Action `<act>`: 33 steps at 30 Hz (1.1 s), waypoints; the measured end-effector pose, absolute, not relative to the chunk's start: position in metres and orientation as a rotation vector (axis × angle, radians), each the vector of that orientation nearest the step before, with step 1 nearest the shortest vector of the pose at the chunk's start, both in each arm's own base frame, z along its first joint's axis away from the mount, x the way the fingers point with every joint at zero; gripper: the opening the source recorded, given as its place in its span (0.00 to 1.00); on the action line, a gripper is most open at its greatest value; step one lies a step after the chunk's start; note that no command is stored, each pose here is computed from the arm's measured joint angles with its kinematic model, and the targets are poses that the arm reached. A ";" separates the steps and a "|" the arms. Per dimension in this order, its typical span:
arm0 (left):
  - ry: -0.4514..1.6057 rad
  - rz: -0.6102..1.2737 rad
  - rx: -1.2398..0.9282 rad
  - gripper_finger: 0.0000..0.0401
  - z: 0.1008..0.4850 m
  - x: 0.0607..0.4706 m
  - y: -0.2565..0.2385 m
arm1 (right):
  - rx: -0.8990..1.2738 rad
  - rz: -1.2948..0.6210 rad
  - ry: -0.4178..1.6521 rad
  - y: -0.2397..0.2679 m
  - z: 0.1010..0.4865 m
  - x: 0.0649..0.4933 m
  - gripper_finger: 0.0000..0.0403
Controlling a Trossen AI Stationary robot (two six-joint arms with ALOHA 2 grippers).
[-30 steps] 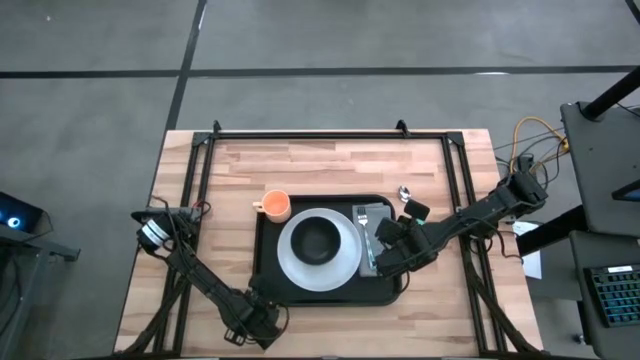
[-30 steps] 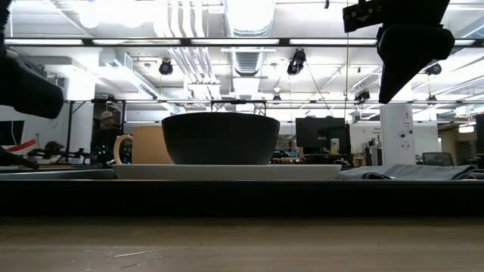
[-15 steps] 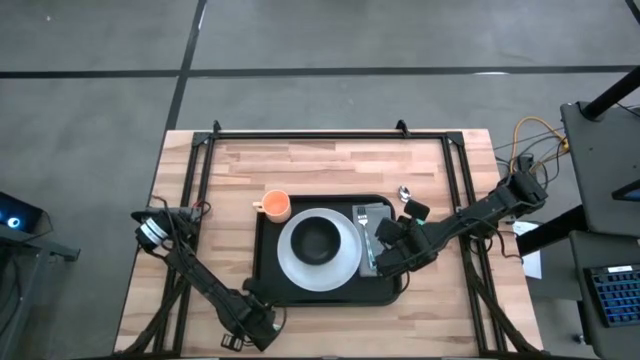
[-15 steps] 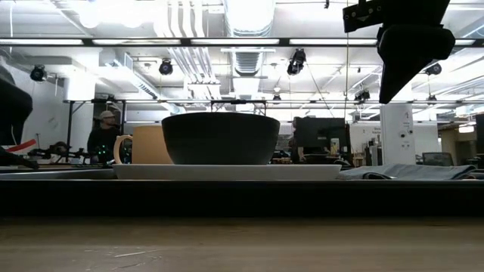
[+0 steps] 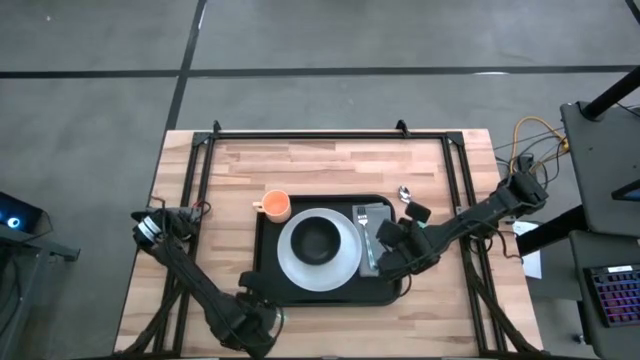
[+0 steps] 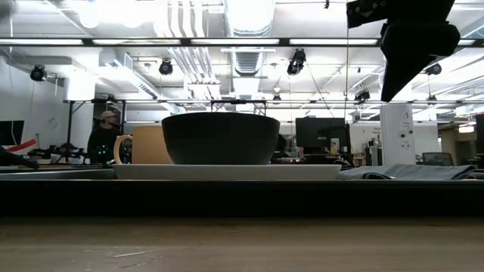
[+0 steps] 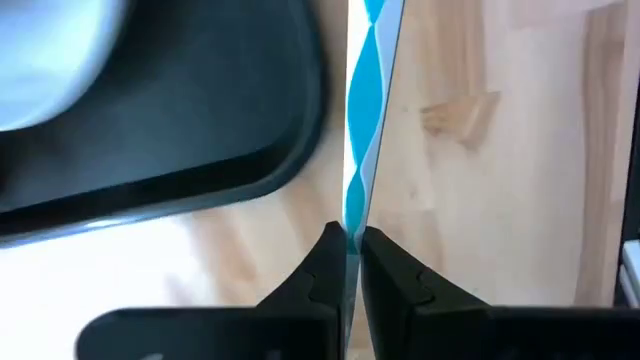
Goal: Set up tray
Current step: Put the blue spoon on the gray napkin to the right of the blue knife
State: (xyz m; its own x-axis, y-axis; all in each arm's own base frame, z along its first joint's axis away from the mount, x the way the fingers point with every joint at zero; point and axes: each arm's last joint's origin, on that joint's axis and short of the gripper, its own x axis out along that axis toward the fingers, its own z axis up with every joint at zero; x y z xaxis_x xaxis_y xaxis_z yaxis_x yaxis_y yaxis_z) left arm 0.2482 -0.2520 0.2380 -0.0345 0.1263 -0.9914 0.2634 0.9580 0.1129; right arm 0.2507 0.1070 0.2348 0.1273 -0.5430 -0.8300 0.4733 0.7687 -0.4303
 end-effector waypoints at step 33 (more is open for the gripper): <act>1.231 0.307 1.846 0.00 0.273 0.318 -0.175 | 0.361 -0.655 0.252 0.138 0.235 0.256 0.34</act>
